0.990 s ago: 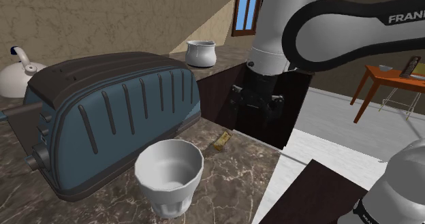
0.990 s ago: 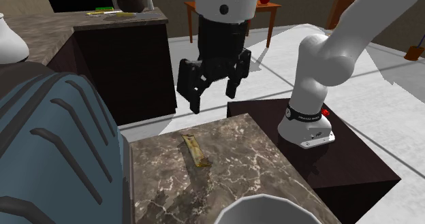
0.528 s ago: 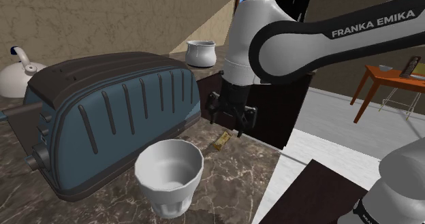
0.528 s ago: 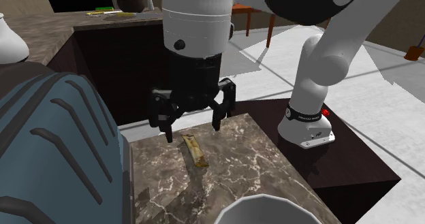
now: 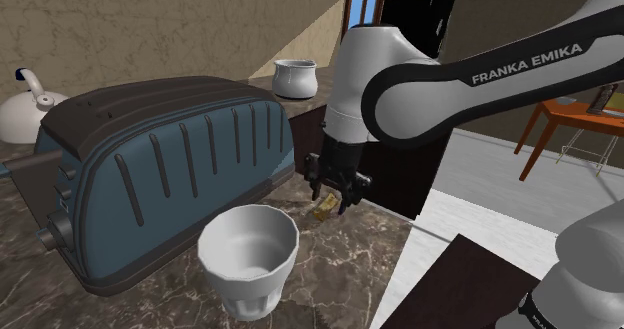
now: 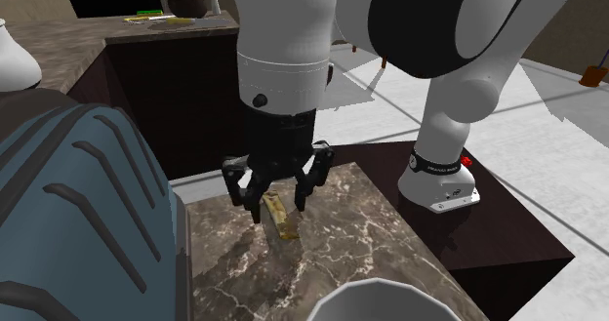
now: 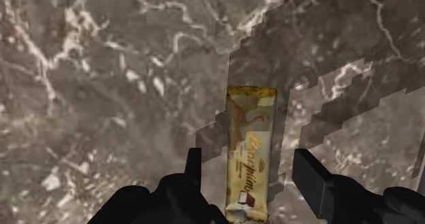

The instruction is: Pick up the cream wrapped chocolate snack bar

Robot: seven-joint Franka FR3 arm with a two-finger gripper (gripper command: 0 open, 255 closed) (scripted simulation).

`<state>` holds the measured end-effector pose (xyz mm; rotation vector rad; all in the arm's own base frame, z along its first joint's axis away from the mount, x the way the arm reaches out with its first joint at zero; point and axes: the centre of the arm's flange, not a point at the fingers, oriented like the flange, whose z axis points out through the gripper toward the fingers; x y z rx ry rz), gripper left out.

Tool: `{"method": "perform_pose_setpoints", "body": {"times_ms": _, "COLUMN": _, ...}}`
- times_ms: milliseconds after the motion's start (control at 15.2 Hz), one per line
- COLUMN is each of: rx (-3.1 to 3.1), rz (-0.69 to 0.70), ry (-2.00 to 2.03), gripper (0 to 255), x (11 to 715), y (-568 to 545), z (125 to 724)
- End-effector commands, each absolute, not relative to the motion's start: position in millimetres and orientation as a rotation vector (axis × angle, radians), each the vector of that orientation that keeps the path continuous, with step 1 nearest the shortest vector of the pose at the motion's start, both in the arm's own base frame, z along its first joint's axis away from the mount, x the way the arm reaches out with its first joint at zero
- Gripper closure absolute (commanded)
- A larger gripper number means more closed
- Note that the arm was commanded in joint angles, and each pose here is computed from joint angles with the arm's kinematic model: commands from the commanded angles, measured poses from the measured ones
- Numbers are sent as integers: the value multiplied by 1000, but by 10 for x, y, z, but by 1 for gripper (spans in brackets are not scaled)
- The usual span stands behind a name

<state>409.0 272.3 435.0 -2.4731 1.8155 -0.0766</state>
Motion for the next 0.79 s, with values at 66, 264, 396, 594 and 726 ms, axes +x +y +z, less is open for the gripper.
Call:
{"method": "perform_pose_setpoints", "body": {"times_ms": 66, "rx": -2473, "rz": -77, "ry": 1815, "gripper": 255, "x": 4090, "y": 2721, "z": 4339}}
{"method": "perform_pose_setpoints", "body": {"times_ms": 264, "rx": -2473, "rz": -77, "ry": 1815, "gripper": 255, "x": 4090, "y": 2721, "z": 4338}}
{"method": "perform_pose_setpoints", "body": {"times_ms": 396, "rx": -2473, "rz": -77, "ry": 1815, "gripper": 255, "x": 4090, "y": 2721, "z": 4338}}
{"method": "perform_pose_setpoints", "body": {"times_ms": 594, "rx": -2473, "rz": -77, "ry": 1815, "gripper": 255, "x": 4094, "y": 2725, "z": 4393}}
{"method": "perform_pose_setpoints", "body": {"times_ms": 726, "rx": -2473, "rz": -77, "ry": 1815, "gripper": 255, "x": 4095, "y": 2725, "z": 4498}}
